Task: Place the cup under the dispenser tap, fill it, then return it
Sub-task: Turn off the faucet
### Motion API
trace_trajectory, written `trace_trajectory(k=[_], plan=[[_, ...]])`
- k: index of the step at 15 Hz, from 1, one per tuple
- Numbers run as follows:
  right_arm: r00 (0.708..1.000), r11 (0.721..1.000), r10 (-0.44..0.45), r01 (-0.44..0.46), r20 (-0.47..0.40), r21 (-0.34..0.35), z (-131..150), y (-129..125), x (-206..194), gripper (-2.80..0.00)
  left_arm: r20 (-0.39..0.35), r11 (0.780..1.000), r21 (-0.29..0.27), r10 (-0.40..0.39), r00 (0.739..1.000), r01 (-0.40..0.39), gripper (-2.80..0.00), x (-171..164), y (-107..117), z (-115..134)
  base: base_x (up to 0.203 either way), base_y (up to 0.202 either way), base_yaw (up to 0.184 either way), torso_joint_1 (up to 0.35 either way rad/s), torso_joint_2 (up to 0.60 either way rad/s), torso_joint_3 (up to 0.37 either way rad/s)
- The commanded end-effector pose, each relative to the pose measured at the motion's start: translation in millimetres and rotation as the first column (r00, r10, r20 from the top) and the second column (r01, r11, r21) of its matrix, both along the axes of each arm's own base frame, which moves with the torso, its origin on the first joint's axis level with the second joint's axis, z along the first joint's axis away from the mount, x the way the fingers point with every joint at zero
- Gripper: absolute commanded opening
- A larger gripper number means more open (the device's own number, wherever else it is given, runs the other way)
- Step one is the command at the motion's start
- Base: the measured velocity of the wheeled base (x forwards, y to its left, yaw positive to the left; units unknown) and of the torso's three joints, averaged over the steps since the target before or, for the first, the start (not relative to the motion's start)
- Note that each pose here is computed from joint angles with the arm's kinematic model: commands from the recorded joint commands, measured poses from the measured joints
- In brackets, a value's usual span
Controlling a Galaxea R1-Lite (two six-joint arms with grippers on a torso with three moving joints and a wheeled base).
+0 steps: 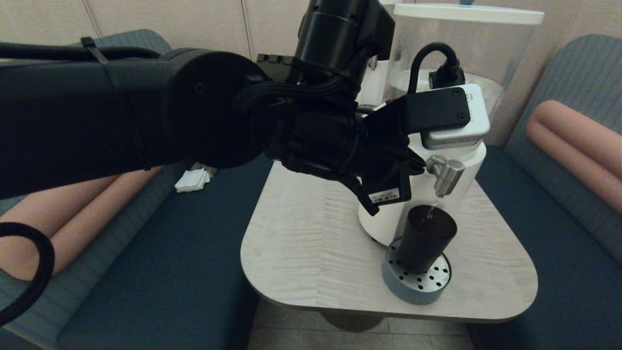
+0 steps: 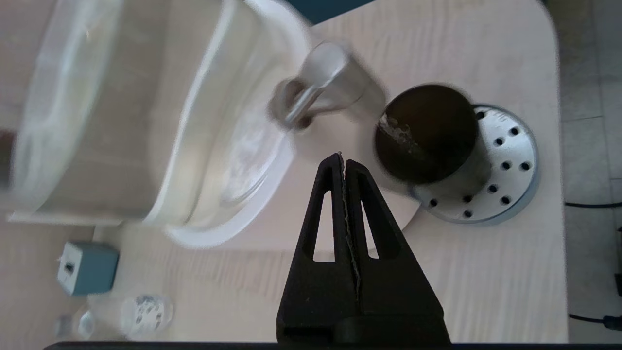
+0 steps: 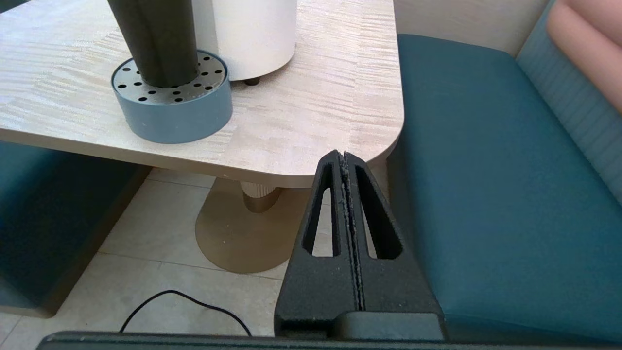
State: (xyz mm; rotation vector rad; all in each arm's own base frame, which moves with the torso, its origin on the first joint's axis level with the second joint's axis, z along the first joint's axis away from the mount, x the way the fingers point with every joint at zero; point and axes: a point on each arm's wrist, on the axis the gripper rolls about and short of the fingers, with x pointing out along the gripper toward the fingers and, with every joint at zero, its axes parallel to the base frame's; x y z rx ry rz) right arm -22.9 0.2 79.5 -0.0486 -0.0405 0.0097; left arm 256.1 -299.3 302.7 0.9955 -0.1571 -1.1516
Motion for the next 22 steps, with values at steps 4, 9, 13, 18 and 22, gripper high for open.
trace_trajectory(k=[4,9,13,18,22], plan=[[1.000,1.000,0.000,0.000,-0.014,-0.001,-4.2,0.0,1.1,-2.80,-0.006,1.000,0.014,-0.005,1.000,0.005,-2.80,4.2,-6.5,-8.8,0.000,0.000,0.000,0.000,0.00,0.000],[1.000,1.000,0.000,0.000,-0.014,-0.001,-4.2,0.0,1.1,-2.80,0.040,0.999,-0.034,0.000,0.999,0.001,-2.80,14.2,-17.0,-14.0,0.000,0.000,0.000,0.000,0.00,0.000],[1.000,1.000,0.000,0.000,-0.014,-0.001,-4.2,0.0,1.1,-2.80,0.057,0.999,-0.054,0.001,0.998,0.002,-2.80,18.8,-22.2,-17.7,0.000,0.000,0.000,0.000,0.00,0.000],[1.000,1.000,0.001,-0.001,-0.014,-0.001,-4.2,0.0,1.1,-2.80,0.049,0.999,-0.045,0.001,0.999,0.001,-2.80,21.4,-25.2,-23.4,0.000,0.000,0.000,0.000,0.00,0.000],[1.000,1.000,0.001,-0.001,-0.014,-0.001,-4.2,0.0,1.1,-2.80,0.067,0.998,-0.069,0.005,0.998,0.000,-2.80,24.0,-28.1,-23.7,0.000,0.000,0.000,0.000,0.00,0.000]])
